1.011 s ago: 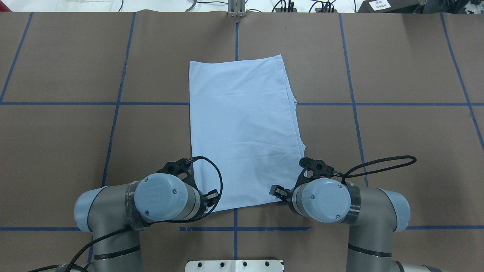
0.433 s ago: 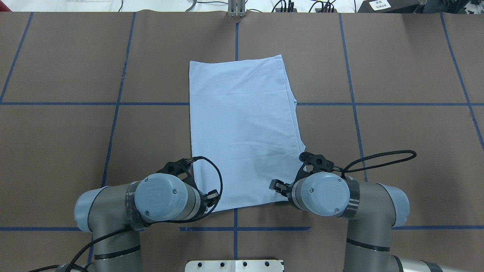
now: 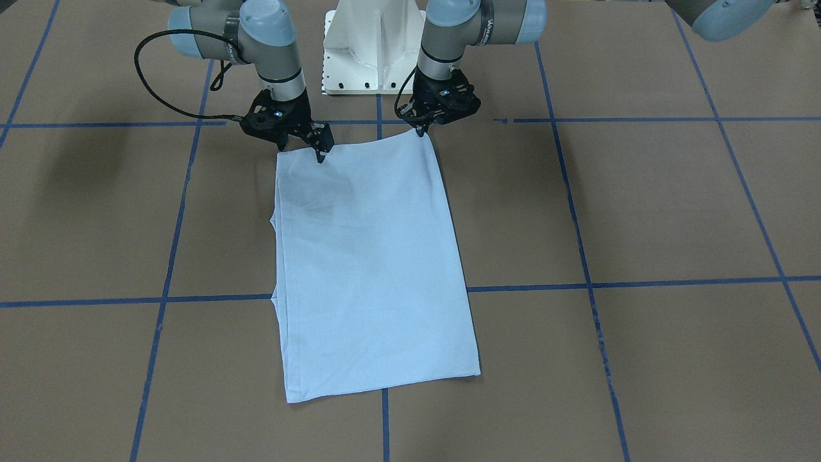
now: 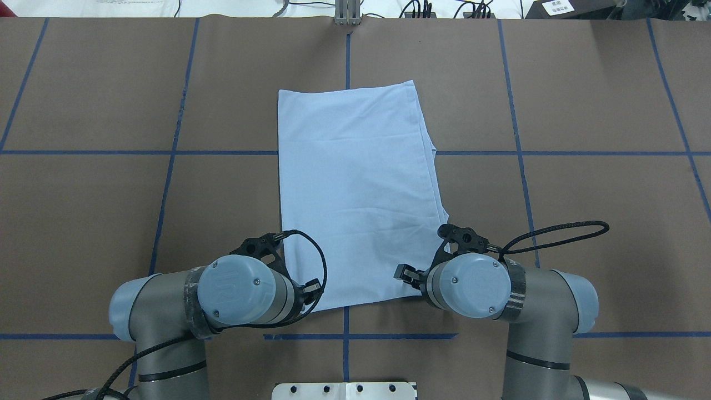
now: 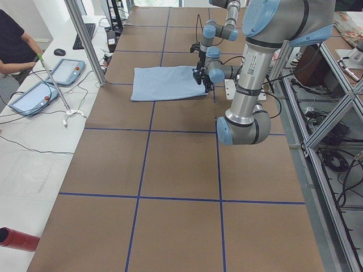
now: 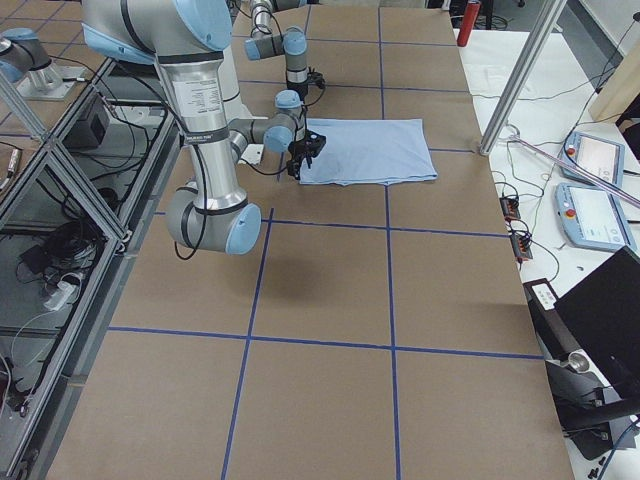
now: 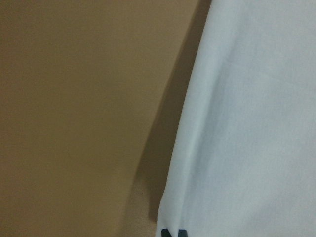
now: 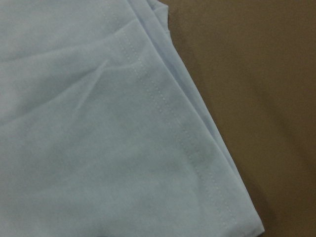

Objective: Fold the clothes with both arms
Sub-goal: 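Grasp the near shirt corners with both grippers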

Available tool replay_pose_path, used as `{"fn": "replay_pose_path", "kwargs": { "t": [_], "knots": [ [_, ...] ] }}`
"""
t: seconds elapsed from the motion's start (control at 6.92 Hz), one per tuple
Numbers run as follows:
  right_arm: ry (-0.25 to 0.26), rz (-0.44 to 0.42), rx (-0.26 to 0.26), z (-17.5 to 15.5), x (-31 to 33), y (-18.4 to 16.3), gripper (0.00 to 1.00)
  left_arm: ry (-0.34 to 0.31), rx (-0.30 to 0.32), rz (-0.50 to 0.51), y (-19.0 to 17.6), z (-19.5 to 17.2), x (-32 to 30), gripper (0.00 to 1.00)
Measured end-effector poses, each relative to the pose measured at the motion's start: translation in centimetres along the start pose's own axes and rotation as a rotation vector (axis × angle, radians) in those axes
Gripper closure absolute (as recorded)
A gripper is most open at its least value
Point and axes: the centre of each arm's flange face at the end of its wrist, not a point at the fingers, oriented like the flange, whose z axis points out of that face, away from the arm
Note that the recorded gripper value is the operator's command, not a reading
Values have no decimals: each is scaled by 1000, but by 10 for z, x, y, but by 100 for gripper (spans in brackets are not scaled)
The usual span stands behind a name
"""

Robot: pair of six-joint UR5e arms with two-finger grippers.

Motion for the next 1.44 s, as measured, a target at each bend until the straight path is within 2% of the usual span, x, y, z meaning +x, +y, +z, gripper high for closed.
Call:
{"fn": "replay_pose_path", "kwargs": {
  "t": [0.43,0.58,0.87,1.01,1.44],
  "knots": [
    [7,-1,1,6,-7,2,0,2,0,0,0,-1,0,100],
    [9,0,2,6,-6,2,8,2,-1,0,0,-1,0,100],
    [11,2,2,7,-6,0,52,2,-1,0,0,-1,0,100],
    [12,2,1,7,-5,0,67,2,-1,0,0,-1,0,100],
    [4,1,-5,3,-5,-1,90,2,0,0,0,-1,0,100]
  ]
}}
